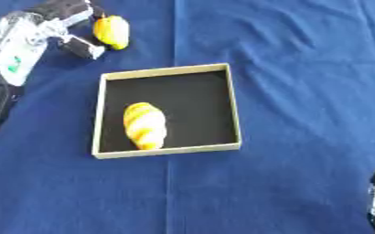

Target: Pick up objects on the table and place them in the box.

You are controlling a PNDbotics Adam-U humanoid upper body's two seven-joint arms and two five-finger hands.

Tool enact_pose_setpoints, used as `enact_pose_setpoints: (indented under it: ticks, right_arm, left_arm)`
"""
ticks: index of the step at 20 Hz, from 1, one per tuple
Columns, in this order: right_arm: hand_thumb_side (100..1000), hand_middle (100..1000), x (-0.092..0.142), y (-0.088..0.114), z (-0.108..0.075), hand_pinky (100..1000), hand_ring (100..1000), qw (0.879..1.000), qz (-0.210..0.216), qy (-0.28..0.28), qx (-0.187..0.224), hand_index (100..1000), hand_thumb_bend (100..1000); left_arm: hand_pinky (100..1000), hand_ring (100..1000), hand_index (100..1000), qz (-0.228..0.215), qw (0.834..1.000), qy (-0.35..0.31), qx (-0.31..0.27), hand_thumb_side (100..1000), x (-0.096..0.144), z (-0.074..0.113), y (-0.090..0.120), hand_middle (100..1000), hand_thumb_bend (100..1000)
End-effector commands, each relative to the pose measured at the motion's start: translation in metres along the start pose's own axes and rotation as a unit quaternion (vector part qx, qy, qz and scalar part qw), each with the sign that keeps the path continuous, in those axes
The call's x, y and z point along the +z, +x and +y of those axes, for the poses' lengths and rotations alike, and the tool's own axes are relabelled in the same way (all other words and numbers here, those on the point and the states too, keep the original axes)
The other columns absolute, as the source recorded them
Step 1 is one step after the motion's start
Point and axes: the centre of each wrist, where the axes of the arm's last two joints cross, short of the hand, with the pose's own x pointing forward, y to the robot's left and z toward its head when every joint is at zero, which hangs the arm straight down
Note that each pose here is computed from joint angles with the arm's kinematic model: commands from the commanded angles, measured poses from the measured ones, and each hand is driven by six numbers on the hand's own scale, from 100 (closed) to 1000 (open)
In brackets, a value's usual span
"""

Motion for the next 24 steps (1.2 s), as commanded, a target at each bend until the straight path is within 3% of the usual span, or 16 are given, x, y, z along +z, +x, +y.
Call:
enact_pose_setpoints:
  ticks: [1,7,10,18,21,24]
  right_arm:
    - [675,737,-0.002,0.002,-0.004,795,970,1.000,-0.006,0.001,-0.003,871,100]
    - [671,735,0.001,0.001,-0.006,795,968,1.000,-0.003,0.004,-0.002,870,100]
    - [671,734,0.002,0.001,-0.006,795,969,1.000,-0.002,0.003,-0.001,871,100]
    - [664,734,0.001,0.000,-0.006,796,965,1.000,-0.011,0.002,-0.003,869,100]
    - [667,734,0.001,0.001,-0.006,796,967,1.000,-0.010,0.002,-0.004,870,100]
    - [667,734,-0.001,0.000,-0.006,797,966,1.000,-0.010,0.003,-0.006,869,100]
  left_arm:
    - [876,806,710,-0.001,1.000,0.023,-0.006,194,0.008,0.023,-0.004,636,100]
    - [876,809,707,-0.025,0.999,0.039,0.003,209,0.017,0.041,0.007,636,100]
    - [868,810,688,-0.066,0.996,0.058,0.004,243,0.026,0.053,0.022,625,100]
    - [853,804,653,-0.245,0.966,0.082,0.021,332,0.067,0.074,0.107,603,100]
    - [851,807,652,-0.295,0.952,0.072,0.032,343,0.082,0.077,0.137,602,100]
    - [853,807,656,-0.316,0.946,0.058,0.032,330,0.088,0.074,0.157,604,100]
